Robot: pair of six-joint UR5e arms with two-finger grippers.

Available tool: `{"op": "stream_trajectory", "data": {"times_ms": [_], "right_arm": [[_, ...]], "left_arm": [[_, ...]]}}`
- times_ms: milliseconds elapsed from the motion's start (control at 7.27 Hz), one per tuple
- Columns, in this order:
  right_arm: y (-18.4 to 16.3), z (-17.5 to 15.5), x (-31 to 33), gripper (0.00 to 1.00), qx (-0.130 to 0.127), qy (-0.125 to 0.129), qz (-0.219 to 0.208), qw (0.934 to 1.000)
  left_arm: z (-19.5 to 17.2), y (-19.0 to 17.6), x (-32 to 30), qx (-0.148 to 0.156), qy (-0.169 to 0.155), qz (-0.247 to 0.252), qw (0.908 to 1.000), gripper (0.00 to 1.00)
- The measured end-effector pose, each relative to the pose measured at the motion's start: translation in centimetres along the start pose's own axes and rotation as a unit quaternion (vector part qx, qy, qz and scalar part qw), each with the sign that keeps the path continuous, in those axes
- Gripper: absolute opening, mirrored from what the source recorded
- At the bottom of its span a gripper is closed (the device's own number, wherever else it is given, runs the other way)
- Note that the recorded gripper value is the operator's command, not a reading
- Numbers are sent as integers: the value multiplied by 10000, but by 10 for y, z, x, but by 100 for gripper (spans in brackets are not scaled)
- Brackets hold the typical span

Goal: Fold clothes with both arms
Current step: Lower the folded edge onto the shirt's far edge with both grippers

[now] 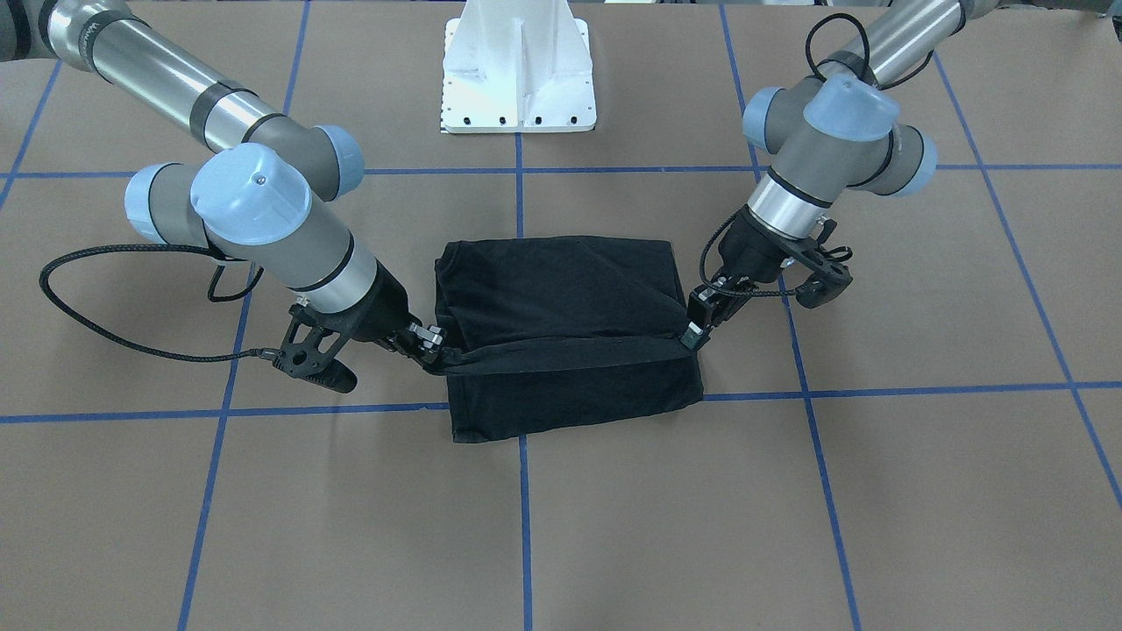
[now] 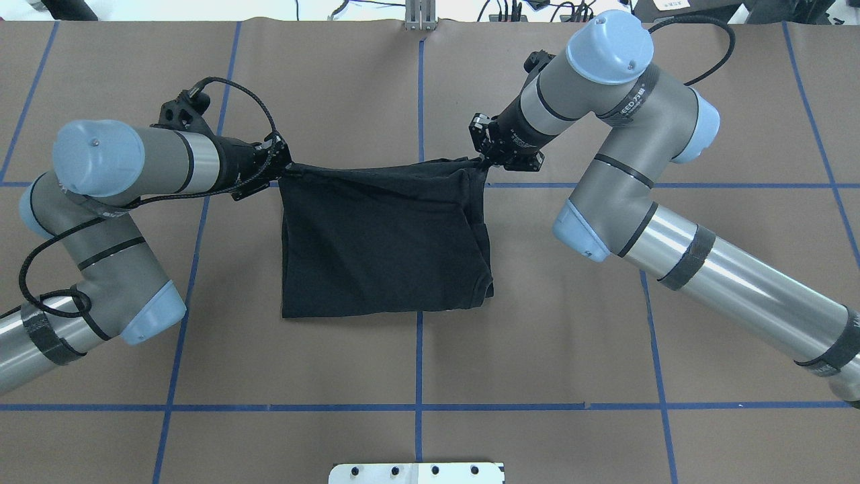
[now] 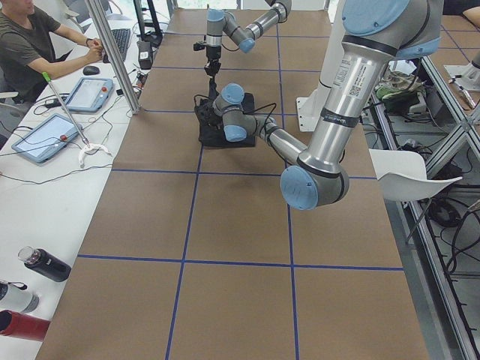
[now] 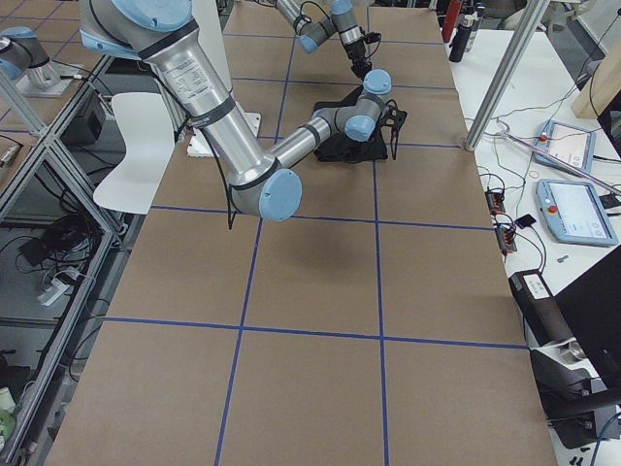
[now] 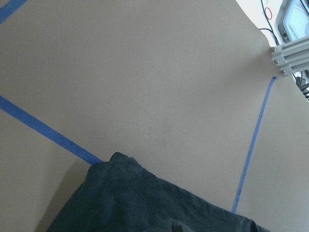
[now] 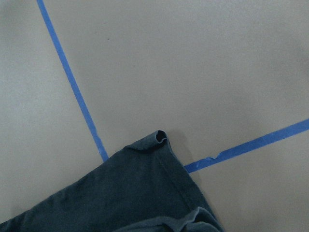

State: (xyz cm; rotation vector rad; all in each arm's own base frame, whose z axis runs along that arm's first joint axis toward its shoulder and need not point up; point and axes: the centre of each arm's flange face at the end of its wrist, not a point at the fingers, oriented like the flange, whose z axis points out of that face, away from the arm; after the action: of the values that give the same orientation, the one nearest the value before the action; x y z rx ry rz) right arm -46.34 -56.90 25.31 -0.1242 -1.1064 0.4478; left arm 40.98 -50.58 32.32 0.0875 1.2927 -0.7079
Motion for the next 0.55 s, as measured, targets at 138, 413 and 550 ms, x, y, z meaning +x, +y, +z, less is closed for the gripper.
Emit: {"op": "stream_trajectory", "data": {"times_ms": [138, 413, 550], "right_arm": [[-1, 1, 1, 0, 6, 4, 3, 10000], [-1, 1, 1, 22, 13, 9, 6, 10000], [-1, 1, 1, 97, 11, 8, 5, 10000]], "left_arm": [[2, -2, -2, 14, -24, -12, 10000, 0], [2, -3, 0, 22, -9, -25, 10000, 0], [2, -2, 3, 17, 17, -19, 10000, 9]]}}
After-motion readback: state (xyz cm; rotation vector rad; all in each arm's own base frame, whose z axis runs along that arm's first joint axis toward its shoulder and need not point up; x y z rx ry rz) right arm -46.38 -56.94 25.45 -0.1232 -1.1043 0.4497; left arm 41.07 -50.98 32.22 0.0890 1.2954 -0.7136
